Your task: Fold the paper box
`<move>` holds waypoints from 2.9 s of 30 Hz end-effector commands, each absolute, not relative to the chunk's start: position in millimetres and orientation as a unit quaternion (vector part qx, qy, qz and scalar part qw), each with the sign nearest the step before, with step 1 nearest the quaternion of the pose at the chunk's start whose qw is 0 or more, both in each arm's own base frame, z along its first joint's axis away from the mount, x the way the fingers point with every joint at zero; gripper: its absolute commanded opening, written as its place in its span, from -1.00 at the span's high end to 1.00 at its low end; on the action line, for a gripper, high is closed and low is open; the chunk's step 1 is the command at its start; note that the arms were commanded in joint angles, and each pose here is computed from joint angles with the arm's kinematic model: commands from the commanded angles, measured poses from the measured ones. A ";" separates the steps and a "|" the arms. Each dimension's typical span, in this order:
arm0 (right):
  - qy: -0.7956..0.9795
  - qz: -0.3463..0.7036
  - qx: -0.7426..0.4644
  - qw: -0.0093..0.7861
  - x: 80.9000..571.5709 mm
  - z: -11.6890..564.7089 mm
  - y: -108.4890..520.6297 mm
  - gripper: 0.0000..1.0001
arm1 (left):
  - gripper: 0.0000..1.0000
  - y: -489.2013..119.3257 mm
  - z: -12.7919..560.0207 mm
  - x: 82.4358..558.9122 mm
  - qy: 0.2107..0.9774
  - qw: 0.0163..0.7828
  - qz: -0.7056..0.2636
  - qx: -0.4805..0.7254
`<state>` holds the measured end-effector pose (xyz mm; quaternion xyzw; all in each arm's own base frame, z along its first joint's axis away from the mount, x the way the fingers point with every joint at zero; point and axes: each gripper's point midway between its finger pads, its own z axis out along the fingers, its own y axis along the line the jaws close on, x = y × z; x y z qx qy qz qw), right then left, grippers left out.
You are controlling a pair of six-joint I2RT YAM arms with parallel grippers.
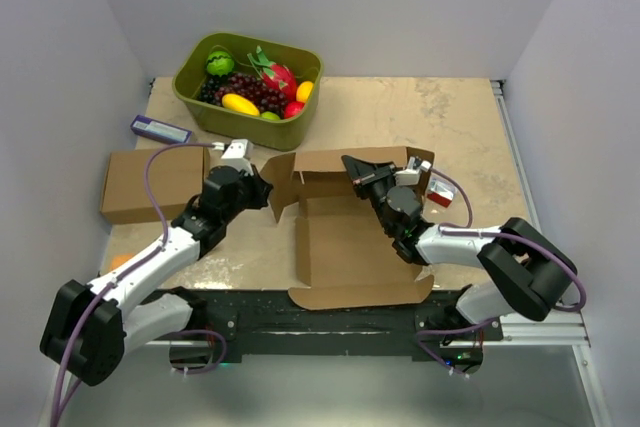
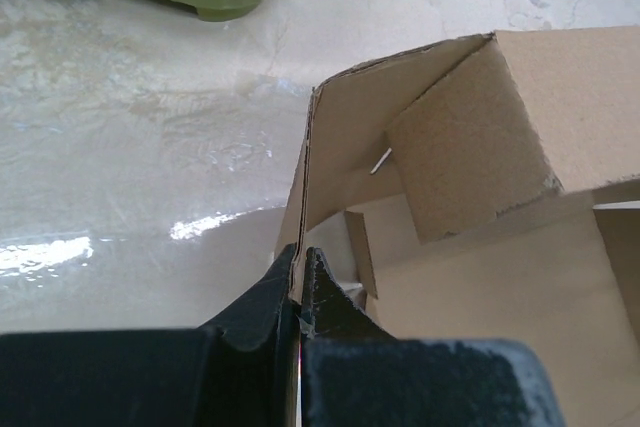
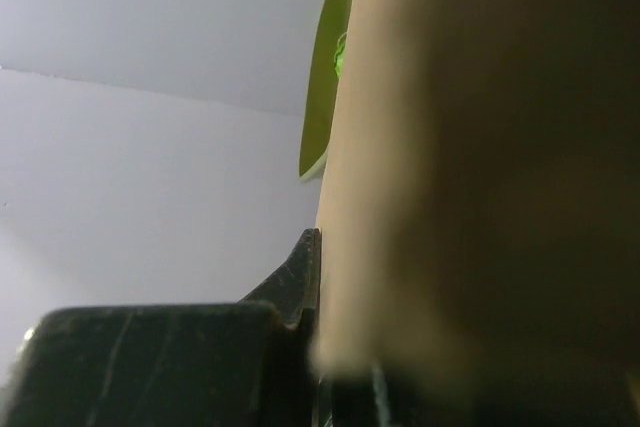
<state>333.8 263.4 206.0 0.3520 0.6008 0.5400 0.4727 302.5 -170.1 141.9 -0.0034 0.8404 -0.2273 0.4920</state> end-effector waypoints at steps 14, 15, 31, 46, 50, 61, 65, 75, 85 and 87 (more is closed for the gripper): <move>0.658 0.488 0.333 0.466 324.3 167.7 276.4 1.00 | 1.00 -263.9 203.7 273.8 0.763 0.497 -0.409 0.061; 0.659 0.488 0.333 0.466 323.8 167.1 276.5 1.00 | 1.00 -265.1 203.3 274.0 0.763 0.499 -0.406 0.064; 0.660 0.479 0.338 0.470 317.3 167.2 266.5 1.00 | -0.46 -239.6 190.6 276.4 0.761 0.544 -0.334 0.114; 0.659 0.476 0.342 0.470 314.8 167.3 261.1 1.00 | -0.87 -115.9 205.3 278.2 0.716 0.654 -0.225 -0.089; 0.659 0.479 0.342 0.468 314.2 167.0 262.2 1.00 | -0.85 -125.3 176.4 281.7 0.753 0.615 -0.223 -0.073; 0.660 0.485 0.339 0.463 314.7 166.2 267.0 1.00 | -0.58 -186.6 152.9 279.5 0.741 0.588 -0.319 0.064; 0.661 0.486 0.342 0.458 314.6 165.0 267.8 1.00 | -0.55 -203.8 156.6 279.9 0.713 0.600 -0.345 0.112; 0.675 0.474 0.363 0.433 314.8 165.7 269.9 1.00 | -0.54 -227.3 156.9 279.0 0.682 0.605 -0.373 0.174; 0.681 0.478 0.383 0.401 310.2 173.9 272.5 1.00 | -0.54 -239.1 155.3 274.5 0.659 0.619 -0.370 0.214; 0.685 0.479 0.382 0.394 309.3 175.6 275.2 1.00 | -0.54 -242.3 155.8 271.8 0.654 0.621 -0.369 0.225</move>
